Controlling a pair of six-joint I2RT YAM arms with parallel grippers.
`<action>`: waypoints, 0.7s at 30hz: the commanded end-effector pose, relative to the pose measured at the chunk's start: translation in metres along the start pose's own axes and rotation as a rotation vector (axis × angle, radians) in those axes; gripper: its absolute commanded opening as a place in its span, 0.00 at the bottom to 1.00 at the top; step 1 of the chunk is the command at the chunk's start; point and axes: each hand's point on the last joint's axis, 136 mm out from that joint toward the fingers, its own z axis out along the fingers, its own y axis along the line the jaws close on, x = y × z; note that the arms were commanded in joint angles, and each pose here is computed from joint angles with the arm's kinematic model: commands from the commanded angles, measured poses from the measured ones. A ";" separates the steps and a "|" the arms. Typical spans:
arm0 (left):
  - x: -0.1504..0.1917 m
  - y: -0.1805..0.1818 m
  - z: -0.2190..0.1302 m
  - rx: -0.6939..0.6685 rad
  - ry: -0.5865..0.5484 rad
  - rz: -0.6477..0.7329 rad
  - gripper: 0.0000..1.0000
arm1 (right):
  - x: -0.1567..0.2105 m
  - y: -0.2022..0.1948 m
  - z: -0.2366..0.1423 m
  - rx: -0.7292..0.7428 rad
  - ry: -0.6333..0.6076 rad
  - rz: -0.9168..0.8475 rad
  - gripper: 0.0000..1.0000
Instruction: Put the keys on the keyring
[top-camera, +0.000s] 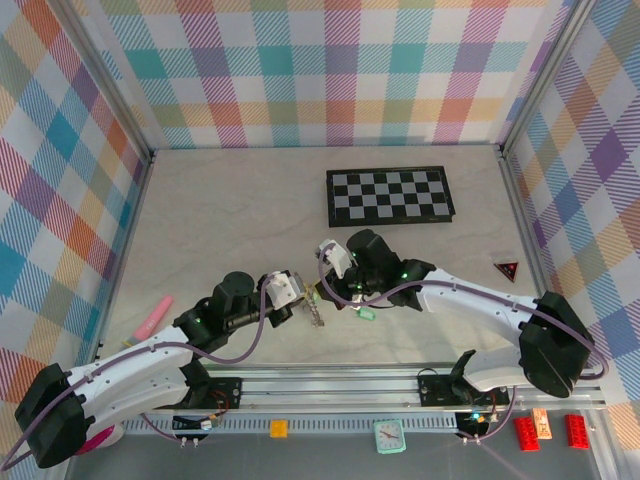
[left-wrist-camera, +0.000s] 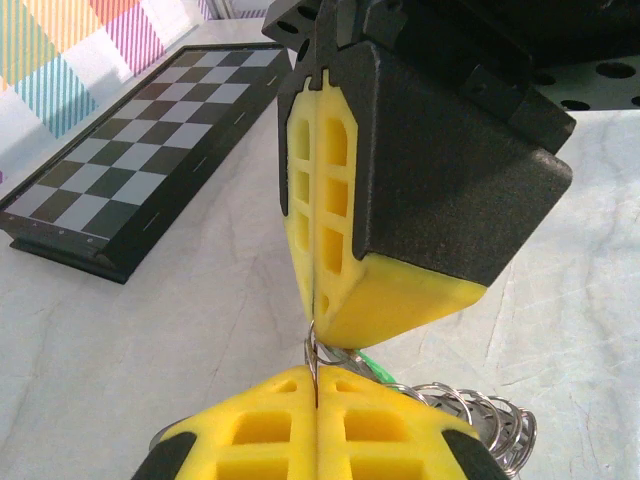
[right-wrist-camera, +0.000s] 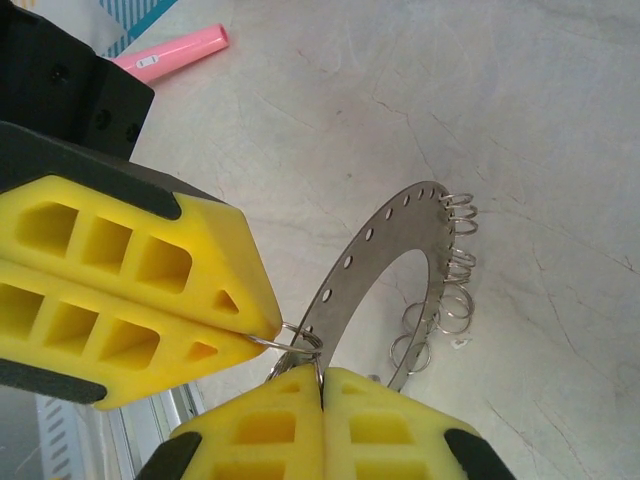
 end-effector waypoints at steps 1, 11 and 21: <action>-0.014 -0.007 -0.002 0.027 -0.048 0.030 0.00 | -0.012 -0.014 -0.003 0.040 -0.016 0.042 0.00; -0.018 -0.003 -0.004 -0.001 -0.085 0.010 0.00 | -0.007 -0.009 0.000 -0.093 0.031 0.126 0.28; -0.020 -0.001 -0.002 -0.015 -0.150 -0.135 0.00 | -0.016 -0.005 -0.028 -0.105 -0.087 -0.096 0.50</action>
